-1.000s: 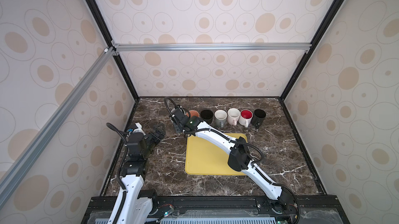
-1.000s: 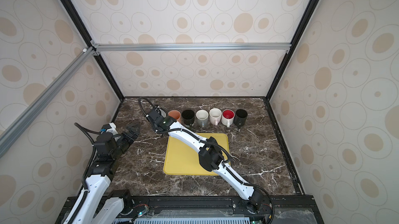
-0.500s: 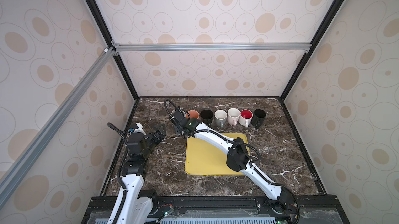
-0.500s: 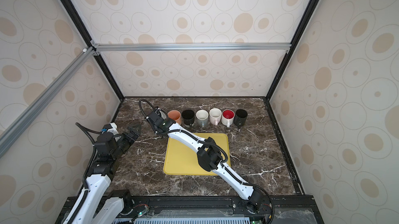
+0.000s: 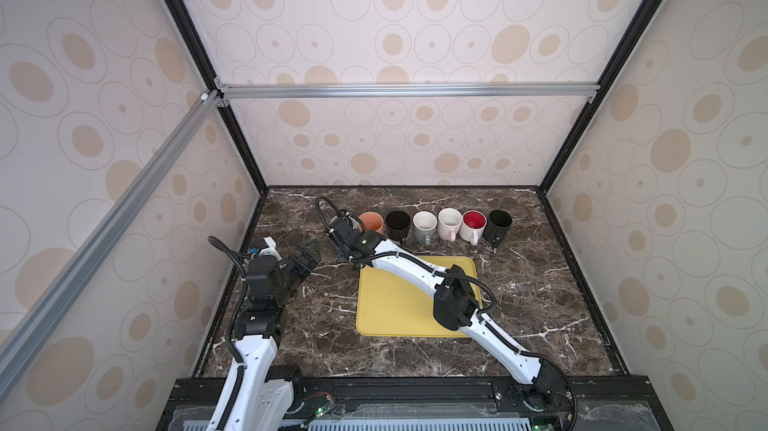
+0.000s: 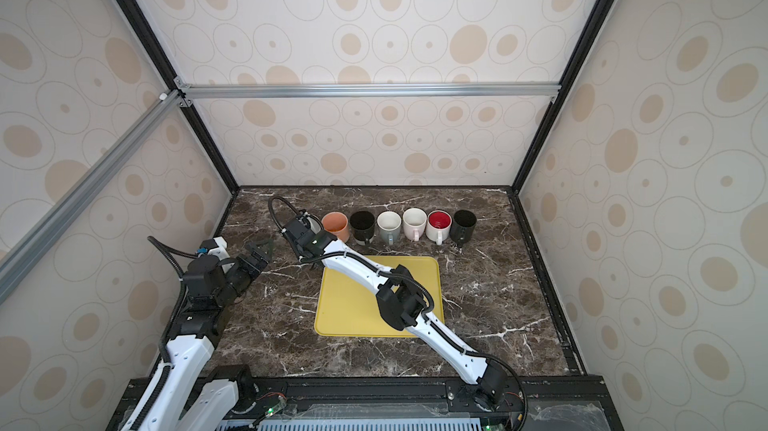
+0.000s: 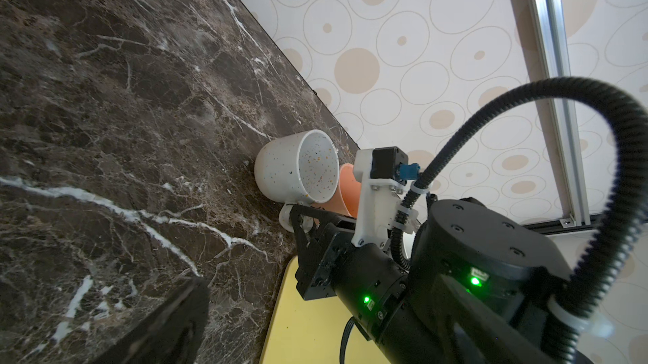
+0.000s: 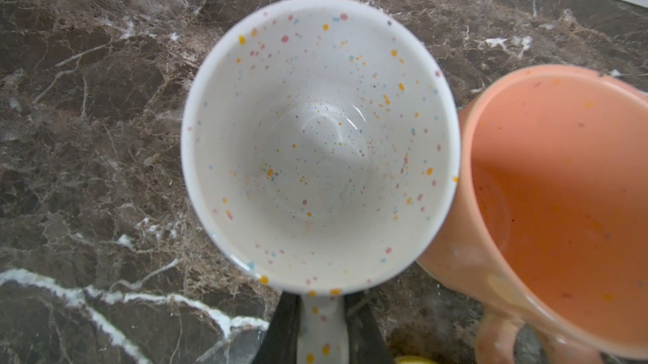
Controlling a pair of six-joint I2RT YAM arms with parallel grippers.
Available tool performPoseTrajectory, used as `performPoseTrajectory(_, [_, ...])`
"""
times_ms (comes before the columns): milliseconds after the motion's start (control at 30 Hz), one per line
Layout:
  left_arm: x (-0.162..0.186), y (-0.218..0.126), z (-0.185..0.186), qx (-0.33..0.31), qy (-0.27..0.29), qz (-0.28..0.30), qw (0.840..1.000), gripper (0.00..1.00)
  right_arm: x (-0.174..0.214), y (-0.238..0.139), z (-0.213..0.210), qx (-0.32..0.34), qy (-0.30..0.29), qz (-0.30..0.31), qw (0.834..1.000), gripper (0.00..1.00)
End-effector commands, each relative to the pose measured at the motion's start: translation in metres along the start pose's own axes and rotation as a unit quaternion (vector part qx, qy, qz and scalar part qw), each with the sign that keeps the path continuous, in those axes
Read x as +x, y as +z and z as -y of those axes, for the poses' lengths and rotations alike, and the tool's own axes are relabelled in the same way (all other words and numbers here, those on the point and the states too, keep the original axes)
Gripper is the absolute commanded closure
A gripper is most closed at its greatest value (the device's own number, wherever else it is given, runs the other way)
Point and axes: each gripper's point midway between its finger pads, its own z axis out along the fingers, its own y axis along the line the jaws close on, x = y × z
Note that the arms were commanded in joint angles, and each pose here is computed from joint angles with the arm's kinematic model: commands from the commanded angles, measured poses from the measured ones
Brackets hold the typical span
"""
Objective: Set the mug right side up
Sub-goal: 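Lower the cream mug onto the table beside the orange mug with the right gripper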
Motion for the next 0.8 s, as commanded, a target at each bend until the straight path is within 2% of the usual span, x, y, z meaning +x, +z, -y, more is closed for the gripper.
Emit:
performPoseTrajectory(0, [-0.006, -0.003, 0.006, 0.013, 0.007, 0.01, 1.0, 0.0, -0.041, -0.019, -0.003, -0.012, 0.034, 0.057, 0.998, 0.8])
performPoseTrajectory(167, [-0.005, -0.002, 0.007, 0.016, 0.004, 0.01, 1.0, 0.0, -0.045, -0.025, -0.004, -0.018, 0.036, 0.061, 0.997, 0.72])
performPoseTrajectory(567, [-0.006, -0.004, 0.009, 0.019, 0.01, 0.011, 1.0, 0.0, -0.045, -0.034, -0.011, -0.041, 0.04, 0.052, 0.997, 0.7])
performPoseTrajectory(767, [-0.021, -0.011, 0.016, 0.001, 0.052, 0.028, 0.998, 0.0, -0.062, -0.065, -0.004, -0.042, 0.021, 0.076, 0.996, 0.65])
